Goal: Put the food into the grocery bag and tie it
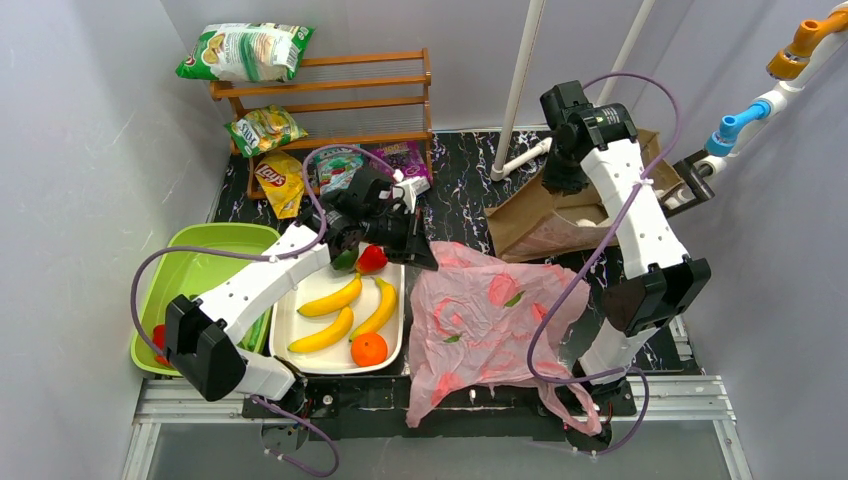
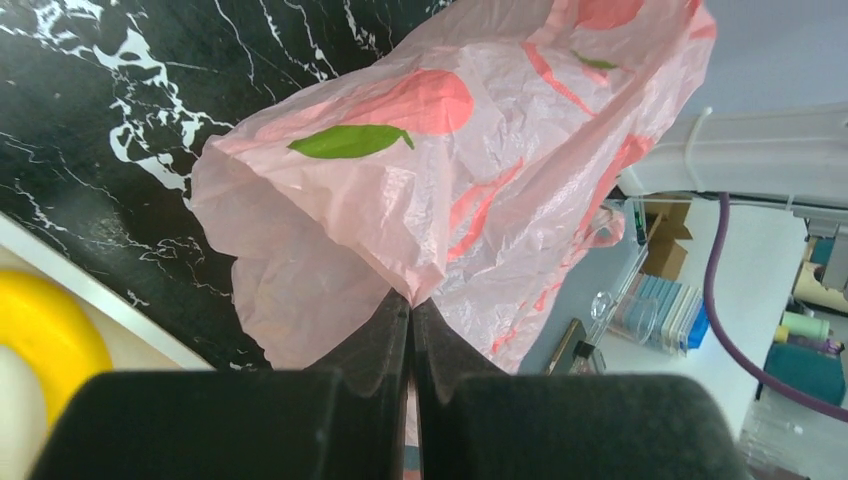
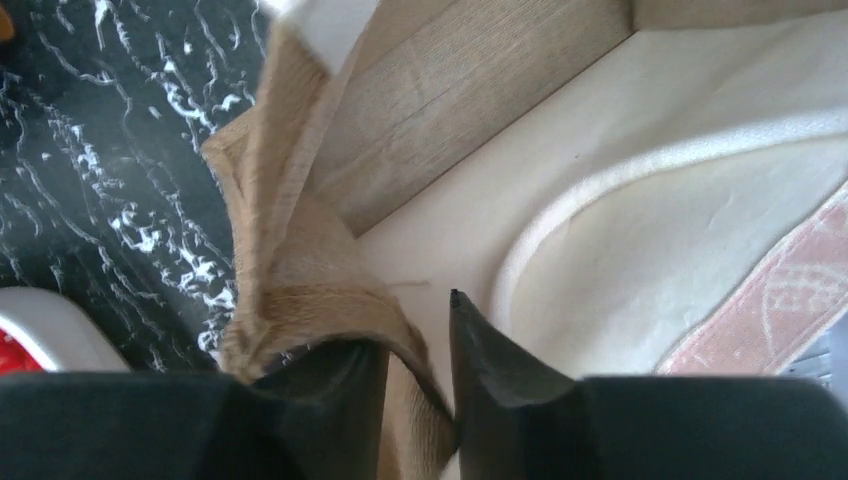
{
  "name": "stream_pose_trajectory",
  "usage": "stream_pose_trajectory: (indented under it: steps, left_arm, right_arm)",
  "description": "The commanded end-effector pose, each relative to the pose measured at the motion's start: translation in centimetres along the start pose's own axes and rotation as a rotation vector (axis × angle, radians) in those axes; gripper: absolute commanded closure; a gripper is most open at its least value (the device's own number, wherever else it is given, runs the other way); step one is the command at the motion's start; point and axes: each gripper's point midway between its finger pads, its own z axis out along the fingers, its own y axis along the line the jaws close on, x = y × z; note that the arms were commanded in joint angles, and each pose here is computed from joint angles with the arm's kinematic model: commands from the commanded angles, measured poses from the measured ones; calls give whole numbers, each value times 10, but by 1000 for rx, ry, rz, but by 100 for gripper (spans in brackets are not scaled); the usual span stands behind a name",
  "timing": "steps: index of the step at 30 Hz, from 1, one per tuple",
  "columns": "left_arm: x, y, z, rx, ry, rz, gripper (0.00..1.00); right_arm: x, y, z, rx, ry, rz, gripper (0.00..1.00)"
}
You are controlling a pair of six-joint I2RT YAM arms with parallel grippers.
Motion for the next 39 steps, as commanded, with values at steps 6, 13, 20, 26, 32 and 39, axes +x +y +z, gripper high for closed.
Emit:
stream_pose_trajectory:
  steps: [6,13,20,26,32,39]
  left_arm:
    - [-39,-7,-38,-131,-21,-78,100]
    - [-78,6,-46,-128,-48,-262,100]
    - [-115,23,-46,-144,-61,-392,100]
    - [-129,39,-45,-172,-19,-450,100]
    - [-149,47,-50,-154,-46,-495,100]
    - [-158,63,-50,-152,-38,-536,100]
  right_arm:
    - [1,2,-39,-174,-68,-98,22]
    - [1,14,-86,-311,-224,-232,15]
    - [25,39,-127,-404,-553,-558,13]
    - [86,57,-169,-865,-606,-653,13]
    - [142,61,-177,-1088,-523,-786,11]
    - [176,84,-168,-1125,-476,-920,10]
